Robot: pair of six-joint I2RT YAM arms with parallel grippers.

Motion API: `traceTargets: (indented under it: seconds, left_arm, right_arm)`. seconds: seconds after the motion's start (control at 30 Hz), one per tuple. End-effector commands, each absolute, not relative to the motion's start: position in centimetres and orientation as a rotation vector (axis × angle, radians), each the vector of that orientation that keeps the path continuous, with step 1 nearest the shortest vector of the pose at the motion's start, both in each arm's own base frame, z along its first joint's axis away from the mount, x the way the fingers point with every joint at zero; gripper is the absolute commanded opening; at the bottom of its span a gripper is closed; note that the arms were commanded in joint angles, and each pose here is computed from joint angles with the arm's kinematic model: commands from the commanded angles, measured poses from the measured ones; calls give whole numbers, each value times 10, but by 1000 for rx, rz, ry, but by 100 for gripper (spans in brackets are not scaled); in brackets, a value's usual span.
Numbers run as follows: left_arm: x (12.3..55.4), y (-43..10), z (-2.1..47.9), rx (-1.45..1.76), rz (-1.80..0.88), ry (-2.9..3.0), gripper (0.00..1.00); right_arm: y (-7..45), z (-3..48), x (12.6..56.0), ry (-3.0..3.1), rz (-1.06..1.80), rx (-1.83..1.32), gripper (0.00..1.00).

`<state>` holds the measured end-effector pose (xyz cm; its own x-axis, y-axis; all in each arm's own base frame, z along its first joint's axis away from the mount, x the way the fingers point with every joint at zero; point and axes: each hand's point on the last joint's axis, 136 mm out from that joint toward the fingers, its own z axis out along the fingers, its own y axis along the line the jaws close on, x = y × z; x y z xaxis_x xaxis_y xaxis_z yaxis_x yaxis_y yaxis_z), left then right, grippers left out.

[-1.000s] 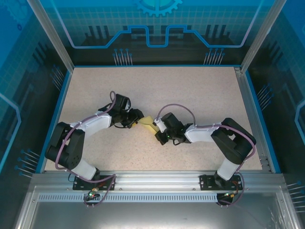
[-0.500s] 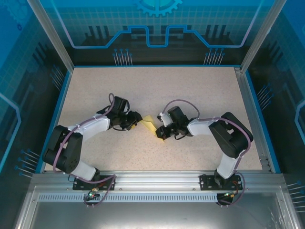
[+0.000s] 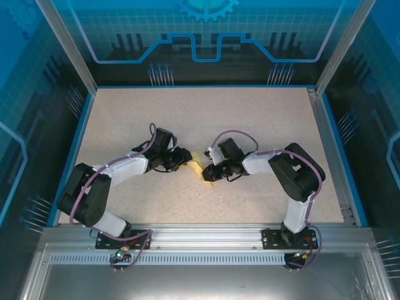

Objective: Fold a paper plane with a square sheet of paper (pick it up from the middle)
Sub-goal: Fold the wing for the fifth time at the center of the table.

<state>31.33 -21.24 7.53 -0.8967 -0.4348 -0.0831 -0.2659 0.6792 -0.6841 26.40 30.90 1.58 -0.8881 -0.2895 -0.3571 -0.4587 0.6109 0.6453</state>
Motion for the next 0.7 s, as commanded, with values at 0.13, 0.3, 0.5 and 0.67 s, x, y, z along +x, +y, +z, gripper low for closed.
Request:
traceTargets:
  seconds: [0.13, 0.3, 0.5, 0.67]
  left_arm:
    - [306, -233, 74, -504, -1126, 2643, 35]
    - [302, -253, 73, -444, -1217, 2624, 34]
    - [310, -263, 63, -427, -1248, 2585, 35]
    - [313, -266, 56, -413, -1256, 2582, 36]
  right_arm:
    - [302, 2, 266, 2701, 1169, -489, 9]
    - [299, -4, 264, 2721, 1158, -472, 9]
    - [296, -7, 263, 2742, 1144, -440, 9]
    - [291, -12, 262, 2764, 1138, -390, 9]
